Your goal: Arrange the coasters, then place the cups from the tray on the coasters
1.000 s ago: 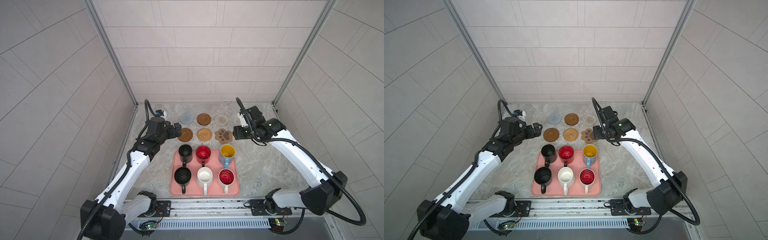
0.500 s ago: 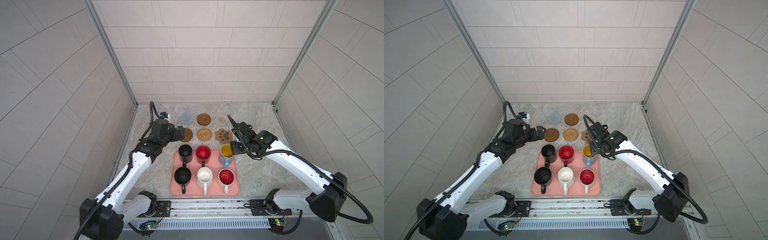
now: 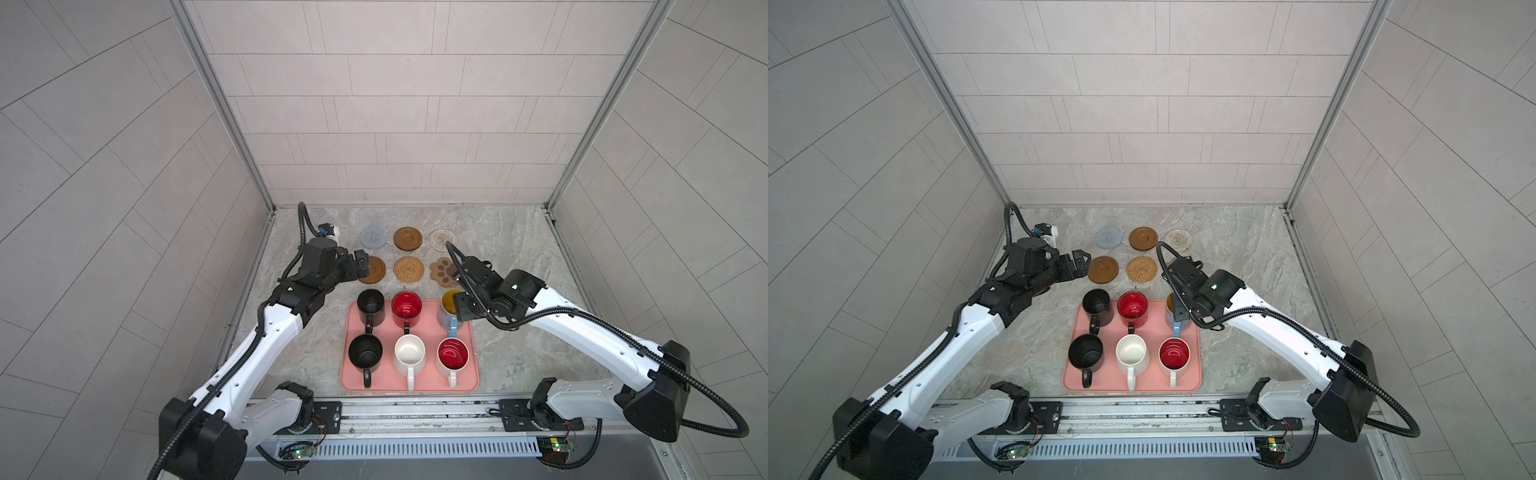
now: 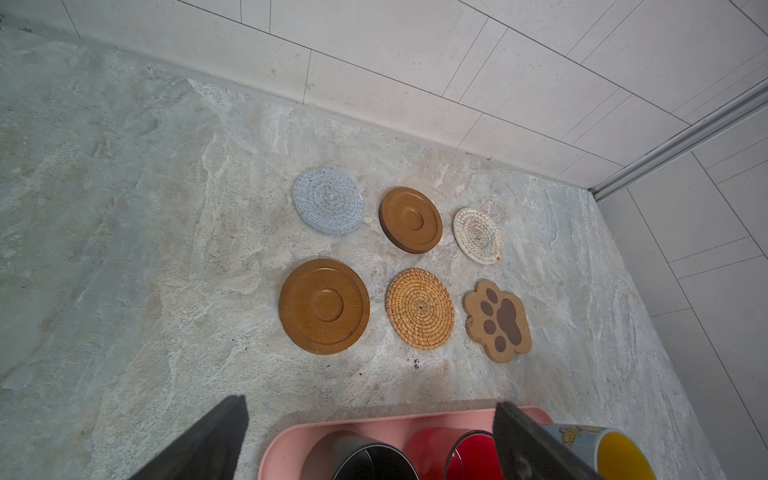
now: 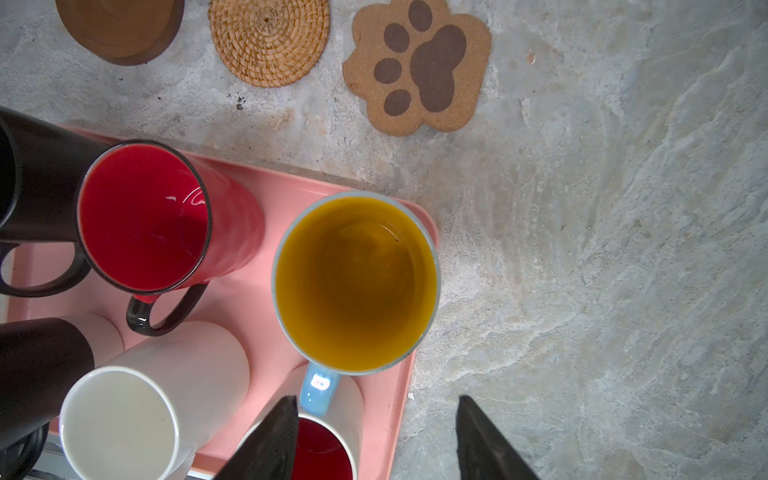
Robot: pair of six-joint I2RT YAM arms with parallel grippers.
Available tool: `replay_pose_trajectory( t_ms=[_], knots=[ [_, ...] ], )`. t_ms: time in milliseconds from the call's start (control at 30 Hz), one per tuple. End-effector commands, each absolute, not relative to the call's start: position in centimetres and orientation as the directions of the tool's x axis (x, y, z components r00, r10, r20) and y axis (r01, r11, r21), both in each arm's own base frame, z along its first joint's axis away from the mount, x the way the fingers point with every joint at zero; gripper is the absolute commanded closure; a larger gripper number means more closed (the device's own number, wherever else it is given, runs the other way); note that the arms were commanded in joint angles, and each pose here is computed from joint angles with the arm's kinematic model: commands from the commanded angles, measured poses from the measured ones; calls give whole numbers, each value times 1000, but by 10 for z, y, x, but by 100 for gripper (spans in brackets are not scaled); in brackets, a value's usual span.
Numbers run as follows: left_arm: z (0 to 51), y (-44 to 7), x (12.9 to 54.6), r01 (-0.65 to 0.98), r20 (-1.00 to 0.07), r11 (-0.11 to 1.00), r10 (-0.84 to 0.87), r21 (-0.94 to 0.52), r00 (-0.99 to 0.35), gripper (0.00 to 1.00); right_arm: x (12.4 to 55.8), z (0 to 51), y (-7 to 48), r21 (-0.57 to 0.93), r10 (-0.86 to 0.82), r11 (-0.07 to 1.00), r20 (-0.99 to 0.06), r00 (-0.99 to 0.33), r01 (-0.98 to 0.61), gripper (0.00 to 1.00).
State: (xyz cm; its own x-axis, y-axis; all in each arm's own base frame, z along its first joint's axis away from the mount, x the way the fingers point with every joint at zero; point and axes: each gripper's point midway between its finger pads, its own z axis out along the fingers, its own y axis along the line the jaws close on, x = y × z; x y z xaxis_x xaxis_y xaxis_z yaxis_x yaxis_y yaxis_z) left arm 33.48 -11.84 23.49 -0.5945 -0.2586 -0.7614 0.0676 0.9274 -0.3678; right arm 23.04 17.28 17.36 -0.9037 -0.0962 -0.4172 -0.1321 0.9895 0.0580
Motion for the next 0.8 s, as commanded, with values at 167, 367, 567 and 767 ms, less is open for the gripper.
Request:
replay_pose_trajectory(
  t_ms=[167, 367, 567, 767],
  knots=[
    [231, -111, 314, 2, -713, 921, -301, -390, -633, 0, 212, 172, 181, 104, -43, 991, -361, -932, -86, 37],
    [236, -111, 301, 24, -718, 913, -303, -407, -627, 0, 205, 163, 179, 84, -51, 993, -338, -940, -84, 37],
    [239, -109, 296, 34, -730, 908, -313, -417, -607, 0, 200, 148, 181, 85, -44, 994, -316, -948, -75, 37],
    [244, -105, 298, 22, -750, 900, -348, -434, -562, 0, 196, 135, 188, 123, -13, 991, -293, -956, -51, 37]
  ],
)
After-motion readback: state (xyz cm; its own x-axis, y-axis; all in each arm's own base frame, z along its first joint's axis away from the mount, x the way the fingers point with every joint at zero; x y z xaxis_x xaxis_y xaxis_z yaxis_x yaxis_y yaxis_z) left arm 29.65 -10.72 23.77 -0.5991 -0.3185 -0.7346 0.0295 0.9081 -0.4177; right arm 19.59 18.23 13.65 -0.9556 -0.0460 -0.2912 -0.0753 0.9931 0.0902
